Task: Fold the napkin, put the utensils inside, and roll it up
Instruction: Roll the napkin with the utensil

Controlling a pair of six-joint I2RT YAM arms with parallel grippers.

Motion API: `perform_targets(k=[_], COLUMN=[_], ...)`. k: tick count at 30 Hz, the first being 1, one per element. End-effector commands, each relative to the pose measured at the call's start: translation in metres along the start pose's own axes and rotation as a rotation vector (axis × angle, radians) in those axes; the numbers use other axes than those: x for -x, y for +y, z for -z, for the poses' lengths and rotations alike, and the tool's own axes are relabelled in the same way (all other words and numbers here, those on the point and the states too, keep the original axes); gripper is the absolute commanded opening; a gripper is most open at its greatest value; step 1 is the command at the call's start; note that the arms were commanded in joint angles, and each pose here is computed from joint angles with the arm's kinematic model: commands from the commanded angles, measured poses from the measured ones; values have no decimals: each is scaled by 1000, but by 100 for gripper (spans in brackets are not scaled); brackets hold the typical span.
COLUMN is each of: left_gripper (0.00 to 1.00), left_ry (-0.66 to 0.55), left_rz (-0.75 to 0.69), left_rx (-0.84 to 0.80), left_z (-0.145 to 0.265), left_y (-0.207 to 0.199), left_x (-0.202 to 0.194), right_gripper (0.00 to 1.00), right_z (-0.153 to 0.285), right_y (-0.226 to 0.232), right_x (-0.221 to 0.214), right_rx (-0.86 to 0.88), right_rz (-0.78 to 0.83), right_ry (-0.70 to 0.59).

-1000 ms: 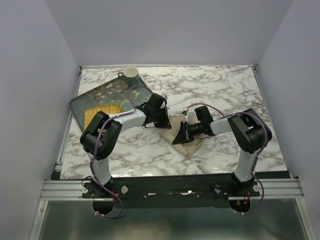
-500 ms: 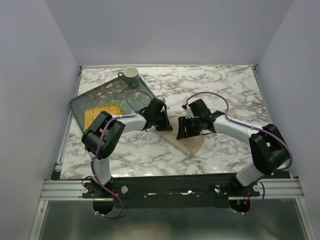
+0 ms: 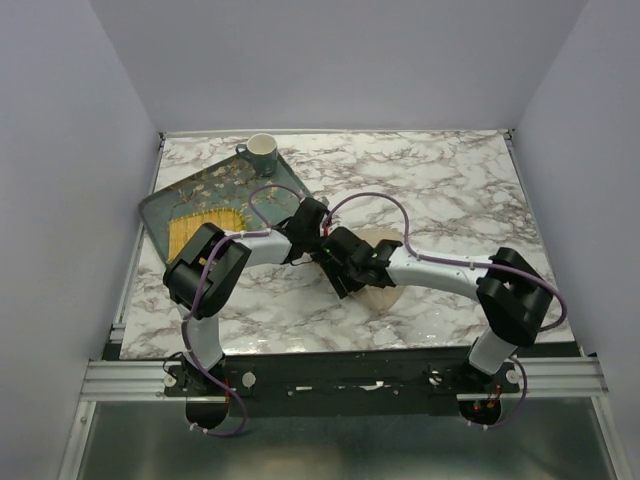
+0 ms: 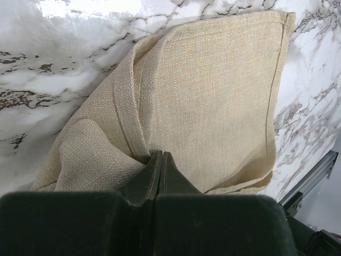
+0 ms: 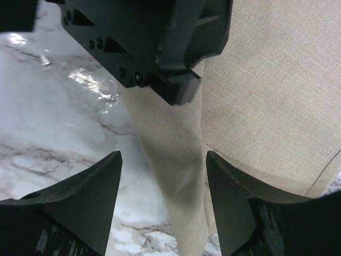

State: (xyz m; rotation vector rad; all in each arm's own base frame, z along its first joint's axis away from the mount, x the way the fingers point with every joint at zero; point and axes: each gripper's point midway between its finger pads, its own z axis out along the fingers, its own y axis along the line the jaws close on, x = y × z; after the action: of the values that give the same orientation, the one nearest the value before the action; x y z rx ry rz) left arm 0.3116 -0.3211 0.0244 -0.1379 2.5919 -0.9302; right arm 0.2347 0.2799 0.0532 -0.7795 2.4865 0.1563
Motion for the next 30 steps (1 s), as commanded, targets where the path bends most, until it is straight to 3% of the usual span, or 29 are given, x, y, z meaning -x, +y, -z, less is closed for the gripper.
perform_targets(k=[1,8,11,12,13,16,18,21,23,25,30], left_gripper=[0,0,0,0,0,10,26,37,39,36,15], left_ry=[170,167,145,145,135,91,51,17,-33,-43,29], left_rz=[59,60,28,19,-22,-92,-147,-184,-197,-208,-224], left_rx=[213,200,198,205,205,211,195,165,145,144,98], left_z=[-3,-1,2,4,6,18,31,47,59,66,59], left_y=[68,65,61,61,60,46,28,5,-8,-11,-16], left_x=[-59,-57,-50,-49,-44,-24,-5,19,40,48,44], right_gripper=[72,67,55,42,38,27,21,18,17,16,13], right_z=[-22,-35,-37,-38,-37,-36,-36,-35,-34,-35,-37], right_y=[-5,-8,-8,-9,-9,-13,-13,-14,-12,-7,-7], right_x=[2,-8,-17,-25,-28,-41,-47,-54,-61,-60,-66], right_rx=[-137,-186,-179,-173,-169,-169,-154,-123,-76,-7,52], right_rz=[59,23,3,-2,-5,-25,-40,-59,-72,-90,-121], right_ry=[-23,-32,-21,-11,-8,0,5,10,24,8,-1])
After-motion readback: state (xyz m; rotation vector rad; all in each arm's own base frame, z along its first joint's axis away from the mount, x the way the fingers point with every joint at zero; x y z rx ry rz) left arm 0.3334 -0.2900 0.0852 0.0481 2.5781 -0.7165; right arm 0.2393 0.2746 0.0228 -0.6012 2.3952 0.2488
